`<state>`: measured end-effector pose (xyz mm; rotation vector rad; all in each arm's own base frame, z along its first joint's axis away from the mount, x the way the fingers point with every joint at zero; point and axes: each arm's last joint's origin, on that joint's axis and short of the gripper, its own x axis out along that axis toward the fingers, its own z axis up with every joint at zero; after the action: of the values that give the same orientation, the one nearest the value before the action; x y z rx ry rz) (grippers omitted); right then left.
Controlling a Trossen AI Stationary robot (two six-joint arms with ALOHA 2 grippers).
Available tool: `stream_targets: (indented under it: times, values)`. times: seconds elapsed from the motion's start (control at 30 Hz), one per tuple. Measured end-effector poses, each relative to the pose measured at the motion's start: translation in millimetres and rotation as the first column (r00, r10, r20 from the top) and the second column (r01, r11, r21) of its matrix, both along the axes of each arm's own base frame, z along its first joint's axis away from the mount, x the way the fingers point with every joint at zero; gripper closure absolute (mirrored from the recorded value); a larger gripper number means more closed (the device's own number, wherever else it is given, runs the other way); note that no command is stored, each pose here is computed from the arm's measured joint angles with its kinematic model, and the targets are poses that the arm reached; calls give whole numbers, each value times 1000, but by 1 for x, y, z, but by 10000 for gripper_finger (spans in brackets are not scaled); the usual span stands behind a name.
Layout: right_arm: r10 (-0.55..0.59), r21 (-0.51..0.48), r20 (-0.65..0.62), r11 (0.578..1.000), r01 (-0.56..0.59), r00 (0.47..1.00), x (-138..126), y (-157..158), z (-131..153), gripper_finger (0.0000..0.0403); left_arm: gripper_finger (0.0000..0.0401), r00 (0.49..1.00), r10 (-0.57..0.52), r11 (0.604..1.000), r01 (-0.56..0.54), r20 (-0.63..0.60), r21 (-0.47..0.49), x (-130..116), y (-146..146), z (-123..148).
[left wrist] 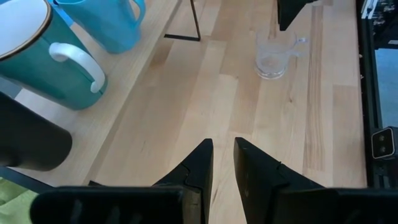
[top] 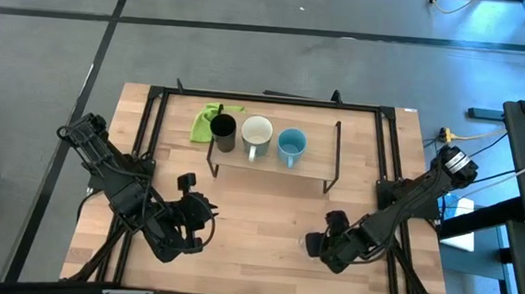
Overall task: Stack small to large cups/mugs on shelf
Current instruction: Put the transparent mug on the shelf
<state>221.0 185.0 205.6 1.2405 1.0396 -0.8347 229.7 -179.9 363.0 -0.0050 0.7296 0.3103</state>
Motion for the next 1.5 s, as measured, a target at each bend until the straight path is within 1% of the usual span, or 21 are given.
stream_targets:
  times: [0.27, 0.57, 0.67, 0.93, 1.03, 1.23, 1.5]
  values:
    - [2, -7, 11, 1000, -2, 1000, 8, -5, -3, 288, 342, 1000, 0, 1000, 0, 0, 1, 0, 0, 0]
    - [22, -14, 8, 1000, -22, 1000, 9, -5, -3, 289, 342, 1000, 1, 1000, -1, 1, 1, 0, 0, 0]
    - [25, -14, 7, 1000, -25, 1000, 8, -5, -3, 300, 342, 1000, 1, 1000, -1, 1, 1, 0, 0, 0]
    - [28, -19, -1, 999, -28, 1000, 8, -6, -3, 348, 342, 1000, 5, 1000, -5, 3, 8, 0, 0, 0]
    - [28, -19, -2, 999, -28, 1000, 8, -6, -3, 359, 342, 1000, 5, 1000, -5, 1, 10, 0, 1, 0]
    - [28, -19, -2, 999, -28, 1000, 8, -6, -3, 368, 342, 1000, 4, 1000, -4, -2, 13, 0, 1, 0]
    - [28, -20, -3, 999, -28, 1000, 8, -6, -3, 370, 342, 1000, 4, 1000, -4, -6, 17, -1, 1, 0]
